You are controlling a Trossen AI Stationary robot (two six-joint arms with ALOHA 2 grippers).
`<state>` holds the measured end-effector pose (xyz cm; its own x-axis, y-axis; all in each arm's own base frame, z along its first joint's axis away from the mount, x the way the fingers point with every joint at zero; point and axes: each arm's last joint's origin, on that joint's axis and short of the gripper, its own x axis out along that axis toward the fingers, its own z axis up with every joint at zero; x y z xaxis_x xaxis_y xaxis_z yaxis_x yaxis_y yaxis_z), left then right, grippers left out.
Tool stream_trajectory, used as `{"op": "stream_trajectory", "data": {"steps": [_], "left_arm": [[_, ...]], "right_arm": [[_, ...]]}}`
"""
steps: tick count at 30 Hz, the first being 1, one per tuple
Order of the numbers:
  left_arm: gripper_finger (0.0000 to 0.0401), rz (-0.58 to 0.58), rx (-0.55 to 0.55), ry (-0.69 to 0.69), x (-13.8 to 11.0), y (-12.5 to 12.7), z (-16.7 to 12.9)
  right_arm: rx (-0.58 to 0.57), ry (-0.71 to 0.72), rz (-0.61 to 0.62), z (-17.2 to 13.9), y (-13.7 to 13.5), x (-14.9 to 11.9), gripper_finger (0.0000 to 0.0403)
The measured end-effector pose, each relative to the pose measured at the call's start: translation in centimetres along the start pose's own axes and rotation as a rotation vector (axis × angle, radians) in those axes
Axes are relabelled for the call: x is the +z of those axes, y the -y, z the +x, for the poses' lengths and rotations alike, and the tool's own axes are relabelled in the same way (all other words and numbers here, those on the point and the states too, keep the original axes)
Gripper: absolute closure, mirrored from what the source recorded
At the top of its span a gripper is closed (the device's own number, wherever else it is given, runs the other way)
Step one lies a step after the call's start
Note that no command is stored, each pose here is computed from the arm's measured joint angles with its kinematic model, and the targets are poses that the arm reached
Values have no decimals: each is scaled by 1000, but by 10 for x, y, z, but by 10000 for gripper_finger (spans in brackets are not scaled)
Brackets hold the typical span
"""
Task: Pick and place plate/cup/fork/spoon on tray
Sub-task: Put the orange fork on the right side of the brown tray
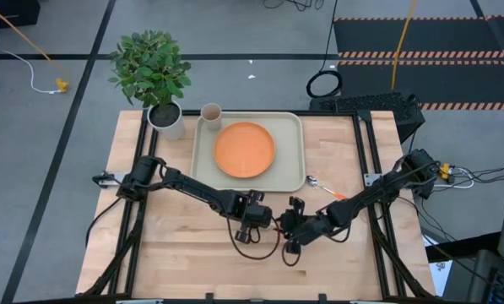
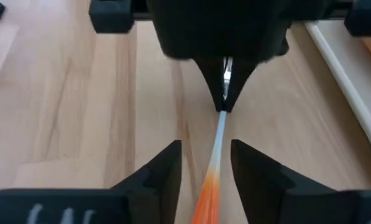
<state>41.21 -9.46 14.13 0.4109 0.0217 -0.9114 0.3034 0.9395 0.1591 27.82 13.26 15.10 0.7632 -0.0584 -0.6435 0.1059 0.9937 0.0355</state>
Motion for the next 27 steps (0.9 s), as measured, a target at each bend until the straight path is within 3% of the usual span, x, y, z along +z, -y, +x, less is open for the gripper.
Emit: {"op": "stream_trajectory", "data": {"steps": [6,14,20,27], "left_arm": [[382,-60,9,65,6,-5,0],[393,-107,15,184,16,-14,-1],[385,-107,14,184,16,-14,-1],[390,-107,22,184,16,-14,-1]], "right_arm": [[3,46,8,4,14,-19,240],[-51,-1,24,22,20,-32,243],[-81,2,40,26,24,-33,274],[-70,14,30,26,23,-32,340]]}}
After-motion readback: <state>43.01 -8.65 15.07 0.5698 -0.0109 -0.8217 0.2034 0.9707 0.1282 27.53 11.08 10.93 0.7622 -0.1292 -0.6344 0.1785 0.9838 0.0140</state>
